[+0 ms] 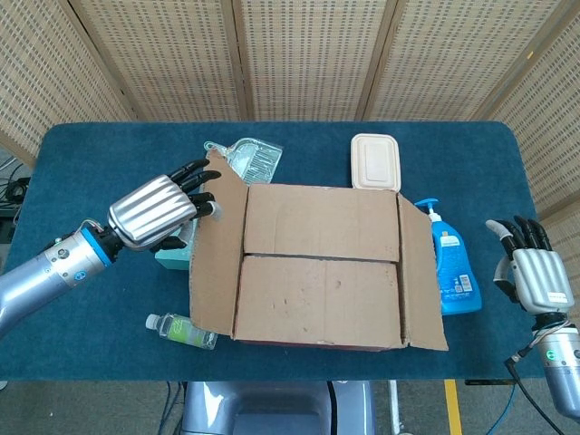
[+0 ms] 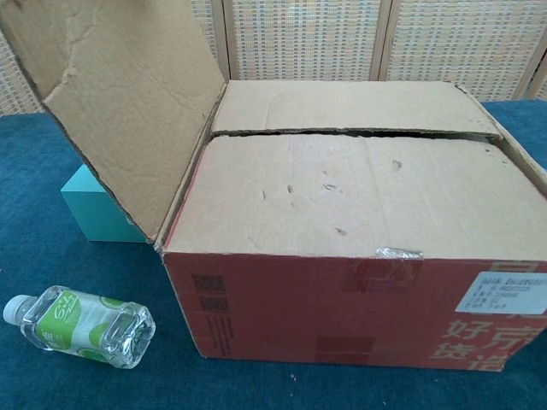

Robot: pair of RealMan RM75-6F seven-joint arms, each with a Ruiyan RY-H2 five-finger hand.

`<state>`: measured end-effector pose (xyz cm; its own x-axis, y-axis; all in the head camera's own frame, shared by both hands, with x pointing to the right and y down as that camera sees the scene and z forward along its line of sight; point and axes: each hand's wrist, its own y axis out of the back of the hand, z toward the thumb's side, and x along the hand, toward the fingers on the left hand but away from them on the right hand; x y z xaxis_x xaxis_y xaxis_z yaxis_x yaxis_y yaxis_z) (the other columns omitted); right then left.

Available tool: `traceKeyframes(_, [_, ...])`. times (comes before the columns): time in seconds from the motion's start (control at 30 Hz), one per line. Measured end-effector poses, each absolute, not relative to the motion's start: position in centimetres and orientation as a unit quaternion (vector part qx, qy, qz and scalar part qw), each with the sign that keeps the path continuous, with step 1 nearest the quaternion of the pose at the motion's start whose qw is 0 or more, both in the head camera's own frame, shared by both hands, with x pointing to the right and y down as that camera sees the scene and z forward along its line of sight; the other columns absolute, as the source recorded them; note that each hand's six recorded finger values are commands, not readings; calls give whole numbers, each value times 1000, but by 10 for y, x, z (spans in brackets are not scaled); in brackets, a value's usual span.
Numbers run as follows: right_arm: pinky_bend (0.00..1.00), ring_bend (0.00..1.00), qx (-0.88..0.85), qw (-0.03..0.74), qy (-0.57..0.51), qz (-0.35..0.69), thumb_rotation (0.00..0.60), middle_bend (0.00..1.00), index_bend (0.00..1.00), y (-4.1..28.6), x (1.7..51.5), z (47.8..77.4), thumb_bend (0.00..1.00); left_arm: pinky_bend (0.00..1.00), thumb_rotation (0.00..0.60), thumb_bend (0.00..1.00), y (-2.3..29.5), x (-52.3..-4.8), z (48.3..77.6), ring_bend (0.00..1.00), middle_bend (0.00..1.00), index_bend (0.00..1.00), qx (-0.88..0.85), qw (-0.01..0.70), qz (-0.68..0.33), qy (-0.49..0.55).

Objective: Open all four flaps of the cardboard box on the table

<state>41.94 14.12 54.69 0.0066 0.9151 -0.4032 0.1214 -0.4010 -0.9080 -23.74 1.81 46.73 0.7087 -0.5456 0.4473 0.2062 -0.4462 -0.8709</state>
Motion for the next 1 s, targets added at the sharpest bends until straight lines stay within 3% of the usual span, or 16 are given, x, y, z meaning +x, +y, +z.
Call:
traceKeyframes(0.2, [20,0,-618,348,-419,566,600,163,136,143,417,549,930,0,382,985,20,-262,476,95,399,373,-761,501,-400,106])
traceKeyframes(0.37, [20,0,-618,349,-419,566,600,163,136,144,417,549,930,0,369,720,20,-277,486,91,378,371,-756,489,-422,109])
traceKeyframes(0.47, [20,0,-619,348,-419,566,600,163,136,145,416,550,930,0,369,582,20,-280,493,57,304,339,-752,491,-425,117])
traceKeyframes(0.63, [20,0,-618,351,-419,565,600,162,136,146,416,551,881,0,368,417,23,-280,505,1,173,209,-746,499,-417,146])
traceKeyframes(0.8, [20,0,-617,357,-420,562,600,159,132,148,414,553,845,0,367,360,30,-273,525,0,90,117,-746,491,-414,174])
traceKeyframes(1.0, [19,0,-617,357,-421,560,600,159,132,150,414,556,827,0,363,359,35,-259,543,0,25,60,-750,480,-412,193])
